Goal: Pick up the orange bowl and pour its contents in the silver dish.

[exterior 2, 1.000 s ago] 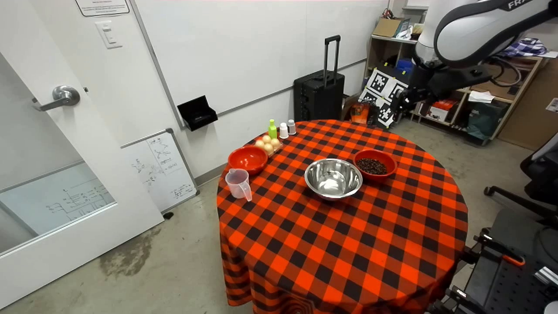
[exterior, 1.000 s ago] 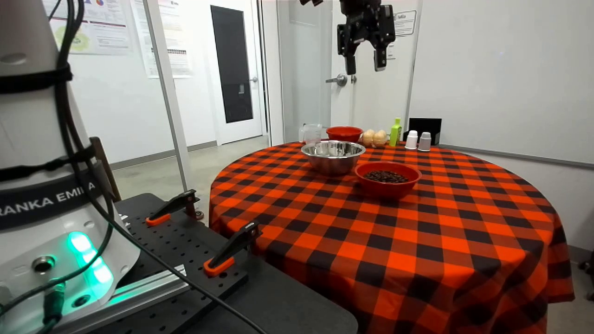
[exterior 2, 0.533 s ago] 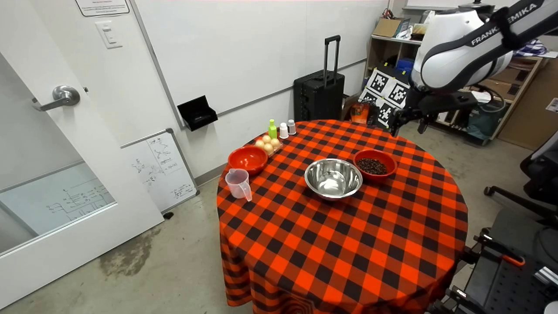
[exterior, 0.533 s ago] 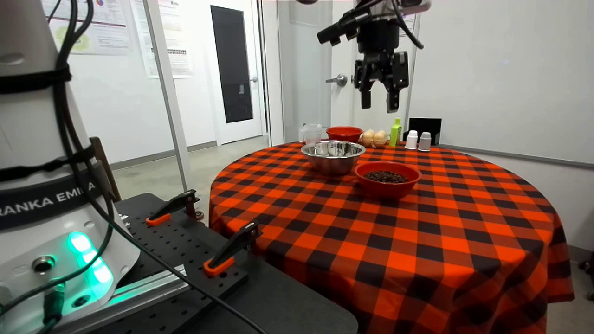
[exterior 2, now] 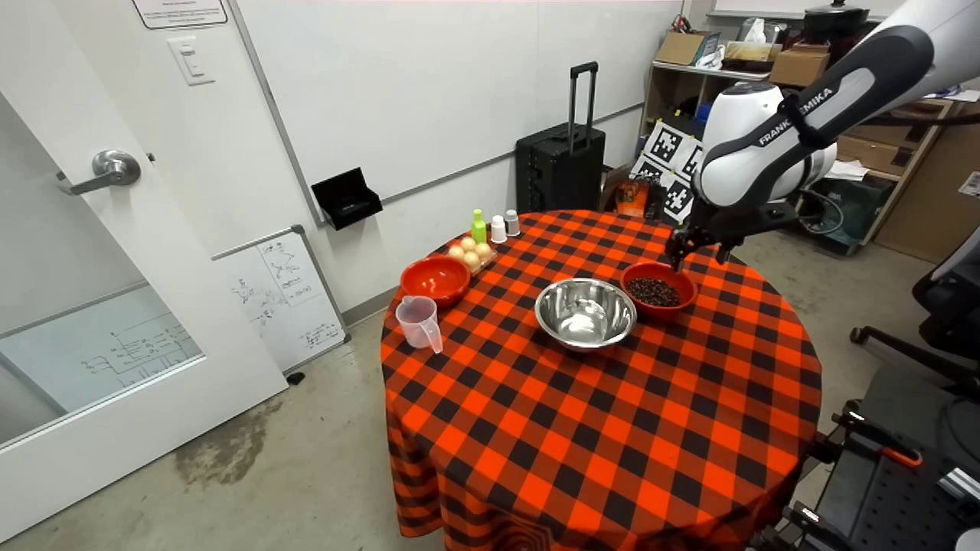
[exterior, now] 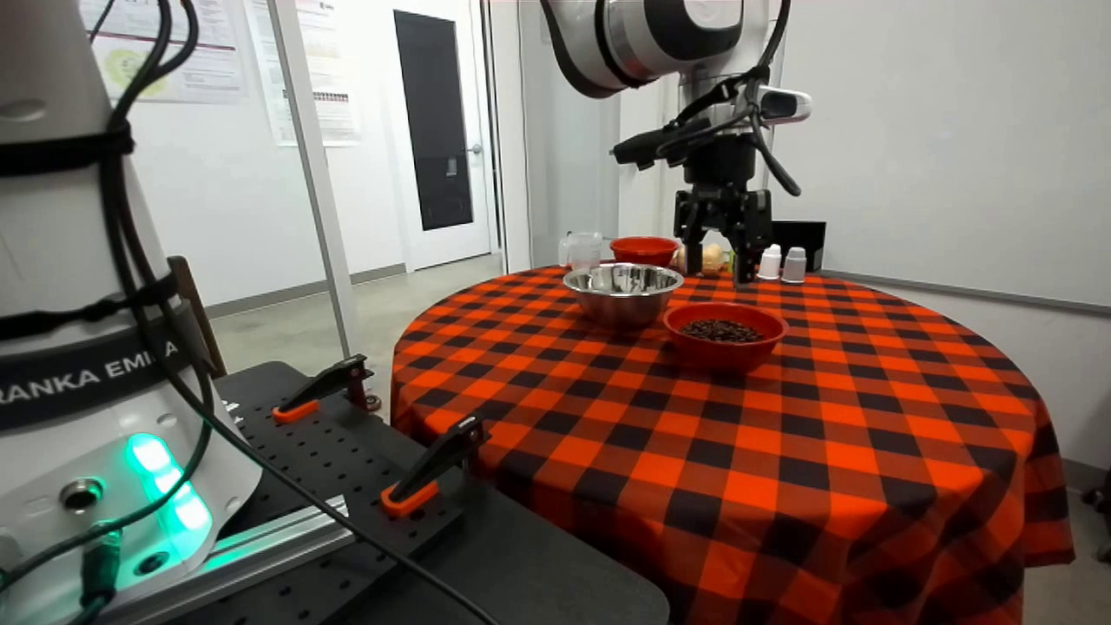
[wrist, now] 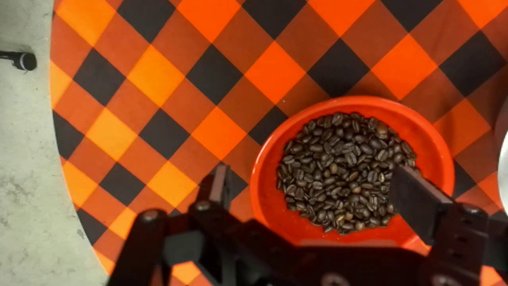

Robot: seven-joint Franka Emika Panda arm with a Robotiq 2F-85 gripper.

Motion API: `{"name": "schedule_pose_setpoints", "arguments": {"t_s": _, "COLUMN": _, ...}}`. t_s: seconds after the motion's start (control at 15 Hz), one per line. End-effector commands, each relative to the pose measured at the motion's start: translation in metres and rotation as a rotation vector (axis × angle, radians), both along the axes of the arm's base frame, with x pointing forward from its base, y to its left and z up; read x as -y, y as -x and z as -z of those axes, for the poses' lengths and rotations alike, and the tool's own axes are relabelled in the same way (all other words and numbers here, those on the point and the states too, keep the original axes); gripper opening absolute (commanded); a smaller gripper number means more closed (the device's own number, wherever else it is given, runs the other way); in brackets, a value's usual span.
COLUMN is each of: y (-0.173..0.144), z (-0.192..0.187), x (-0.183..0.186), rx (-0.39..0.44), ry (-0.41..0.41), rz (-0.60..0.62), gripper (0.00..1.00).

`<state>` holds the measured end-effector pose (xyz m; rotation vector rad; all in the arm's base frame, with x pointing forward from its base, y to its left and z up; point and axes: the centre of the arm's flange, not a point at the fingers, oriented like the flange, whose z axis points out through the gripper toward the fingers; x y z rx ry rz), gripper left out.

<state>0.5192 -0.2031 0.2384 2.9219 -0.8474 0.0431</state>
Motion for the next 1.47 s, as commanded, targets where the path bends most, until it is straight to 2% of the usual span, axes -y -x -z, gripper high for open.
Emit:
{"name": "schedule_pose_setpoints", "arguments": {"t_s": 0.0, "y": -0.039, "z": 0.015, "x": 0.018, "rx": 0.017, "ry": 0.019, "rz": 0.028, "gripper": 1.00}}
{"name": "schedule_pose_setpoints", "arguments": {"t_s": 0.33, "y": -0.051, "z": 0.044, "x": 0.034, "rx": -0.024, "ry": 0.027, "rz": -0.002, "gripper": 1.00}}
{"name": "schedule_pose_setpoints", "arguments": {"t_s": 0.93, "y": -0.076, "z": 0.068, "x": 0.048, "rx": -0.095, "ry": 0.015, "rz": -0.186, "gripper": 1.00}}
{"name": "schedule_pose_setpoints", "arguments": {"t_s": 1.4, "y": -0.074, "z": 0.094, "x": 0.049, "rx": -0.124, "ry": -0.039, "rz": -0.186, "gripper": 1.00}}
